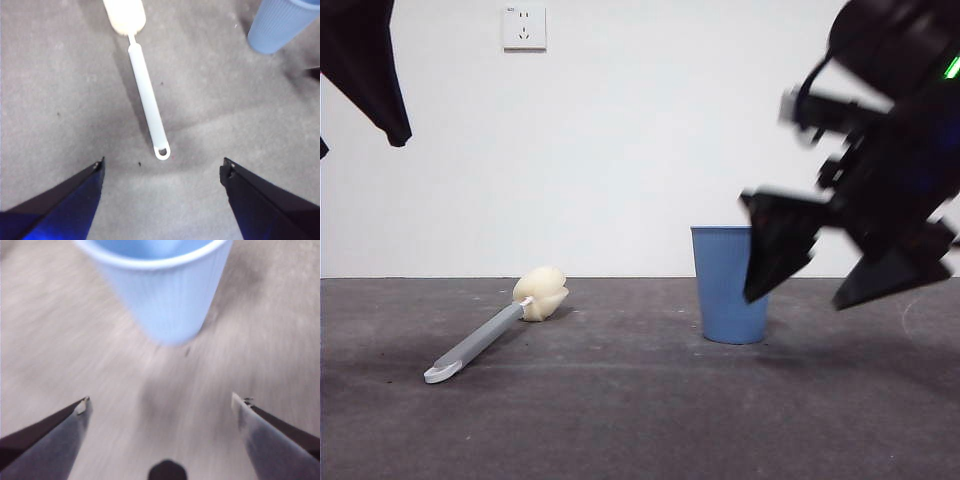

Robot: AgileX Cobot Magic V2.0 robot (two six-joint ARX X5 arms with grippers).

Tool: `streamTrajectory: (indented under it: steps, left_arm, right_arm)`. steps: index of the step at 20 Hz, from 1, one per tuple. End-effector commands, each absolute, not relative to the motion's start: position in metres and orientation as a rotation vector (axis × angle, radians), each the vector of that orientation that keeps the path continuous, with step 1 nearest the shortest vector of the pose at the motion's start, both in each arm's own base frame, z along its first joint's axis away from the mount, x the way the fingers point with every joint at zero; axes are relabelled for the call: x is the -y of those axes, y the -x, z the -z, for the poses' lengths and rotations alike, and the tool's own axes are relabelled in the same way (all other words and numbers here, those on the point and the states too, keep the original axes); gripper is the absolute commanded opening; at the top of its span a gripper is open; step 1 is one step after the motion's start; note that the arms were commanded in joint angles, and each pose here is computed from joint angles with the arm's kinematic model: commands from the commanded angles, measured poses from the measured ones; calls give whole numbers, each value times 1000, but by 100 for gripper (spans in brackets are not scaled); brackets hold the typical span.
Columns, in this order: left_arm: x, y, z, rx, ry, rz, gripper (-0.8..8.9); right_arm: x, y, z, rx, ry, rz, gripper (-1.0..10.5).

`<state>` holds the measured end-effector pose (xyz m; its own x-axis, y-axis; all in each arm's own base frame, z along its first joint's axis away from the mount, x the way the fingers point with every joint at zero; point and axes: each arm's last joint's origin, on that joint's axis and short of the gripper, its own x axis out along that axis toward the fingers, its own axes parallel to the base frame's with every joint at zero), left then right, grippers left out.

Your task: Pick up the cup brush,pick up the cup,insert the brush into the cup,clean the cup,put the cup brush back,put the cup back to the fixed position on the table

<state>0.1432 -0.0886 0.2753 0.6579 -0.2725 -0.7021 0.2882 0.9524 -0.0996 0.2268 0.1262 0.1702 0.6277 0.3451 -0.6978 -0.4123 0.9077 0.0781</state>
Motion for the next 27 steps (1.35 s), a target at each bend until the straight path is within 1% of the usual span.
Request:
streamTrajectory:
  steps: [1,4,8,11,15,17,22,23,24,25,26,27]
  left_arm:
    - [88,-142,-273,-802,-51,327,384]
    - [88,-142,-272,-810,-68,342,381]
    - [91,-140,-272,-829,-101,480,377]
    - [91,-137,-271,-857,-111,551,377]
    - [91,-134,-269,-884,-136,613,377]
    - [91,-133,-268,-898,-139,611,377]
    - [92,-133,-268,-908,-119,657,371]
    - [92,-133,-268,-906,-118,657,337]
    - [92,-133,-268,-905,-118,658,207]
    - [92,-133,-268,-906,-118,657,28]
    - [92,-133,-268,-906,-118,658,-2]
    - [92,-133,-268,-906,-117,659,-8]
  right_arm:
    - [-115,-202,-191,-833,73,-489,477]
    - [-100,-169,-221,-822,45,-571,477]
    - [-83,-133,-257,-777,5,-680,477]
    - [-74,-114,-277,-790,22,-726,476]
    - [-68,-102,-301,-804,63,-753,474]
    - [-67,-100,-311,-780,67,-759,473]
    - [-66,-100,-313,-781,67,-759,468]
    - [-67,-100,-313,-783,67,-759,445]
    - [-67,-100,-313,-785,67,-758,330]
    - [-66,-100,-313,-785,67,-758,145]
    - [-66,-100,-313,-784,67,-759,-26]
    - [-66,-100,-313,-784,67,-759,-6]
